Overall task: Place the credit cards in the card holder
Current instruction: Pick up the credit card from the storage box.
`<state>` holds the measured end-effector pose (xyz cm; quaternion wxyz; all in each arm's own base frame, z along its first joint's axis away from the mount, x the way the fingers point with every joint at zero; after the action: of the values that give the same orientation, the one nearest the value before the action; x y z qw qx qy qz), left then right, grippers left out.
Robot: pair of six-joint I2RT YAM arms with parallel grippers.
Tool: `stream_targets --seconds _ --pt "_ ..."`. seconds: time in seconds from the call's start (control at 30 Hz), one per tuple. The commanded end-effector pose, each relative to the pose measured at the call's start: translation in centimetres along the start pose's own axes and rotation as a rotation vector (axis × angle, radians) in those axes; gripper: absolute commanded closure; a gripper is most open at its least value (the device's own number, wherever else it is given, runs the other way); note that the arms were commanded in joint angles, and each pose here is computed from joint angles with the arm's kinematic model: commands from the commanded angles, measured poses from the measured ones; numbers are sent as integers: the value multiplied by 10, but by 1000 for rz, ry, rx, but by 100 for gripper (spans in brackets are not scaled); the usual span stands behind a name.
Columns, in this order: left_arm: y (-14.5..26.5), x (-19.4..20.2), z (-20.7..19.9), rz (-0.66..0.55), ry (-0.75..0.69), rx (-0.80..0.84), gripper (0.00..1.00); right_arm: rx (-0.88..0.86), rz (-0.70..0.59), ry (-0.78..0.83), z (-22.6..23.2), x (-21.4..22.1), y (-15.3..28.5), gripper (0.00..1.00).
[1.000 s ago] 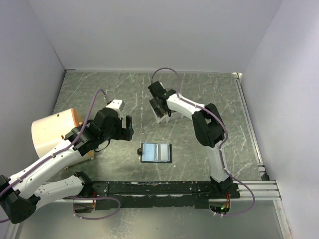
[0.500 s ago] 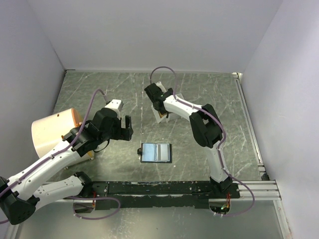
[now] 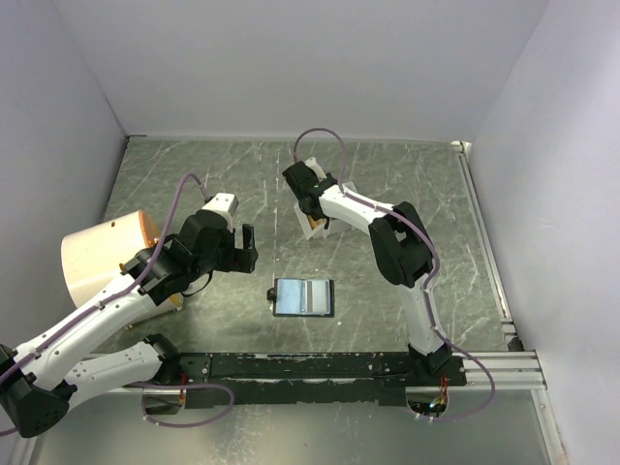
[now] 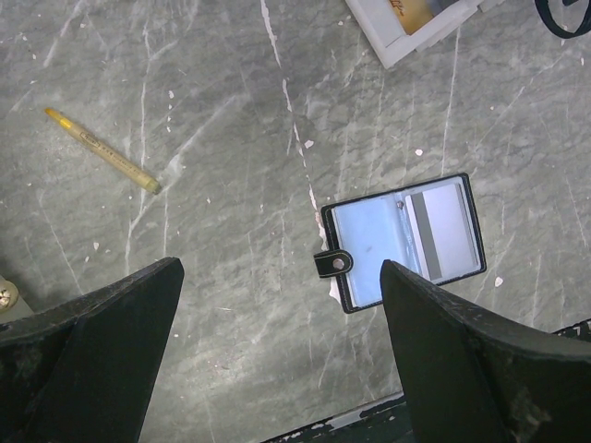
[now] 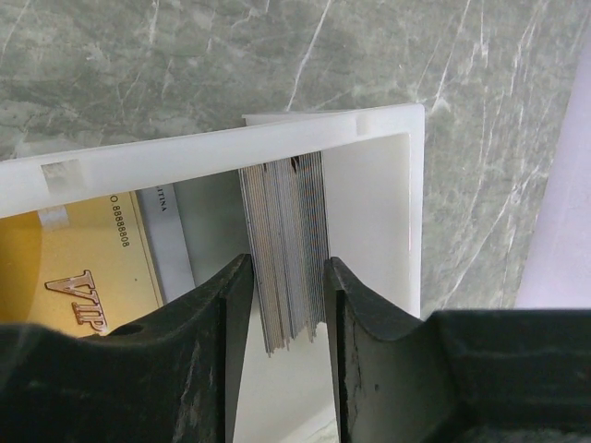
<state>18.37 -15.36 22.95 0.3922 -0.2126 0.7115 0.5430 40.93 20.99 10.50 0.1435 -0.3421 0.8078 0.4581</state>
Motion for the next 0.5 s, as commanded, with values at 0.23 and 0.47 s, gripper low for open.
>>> stream_targets --seconds 0.23,0.47 --pt "6 -7 4 -26 15 -24 0 -8 21 -20 -3 10 -17 59" --pt "6 -8 4 -26 14 -28 0 12 22 -21 -6 13 -20 59"
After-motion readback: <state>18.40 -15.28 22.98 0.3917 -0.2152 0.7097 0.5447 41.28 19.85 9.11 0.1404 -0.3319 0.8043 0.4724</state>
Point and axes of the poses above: each gripper's point midway between its finger pads, its own y axis back along the fingers, its own z axis along the line the jaws close on, x = y × z, the point moved 6 cm from there along y, back along the fingers, and after that the axes turned 7 degrees about -y, right-handed, at the moved point
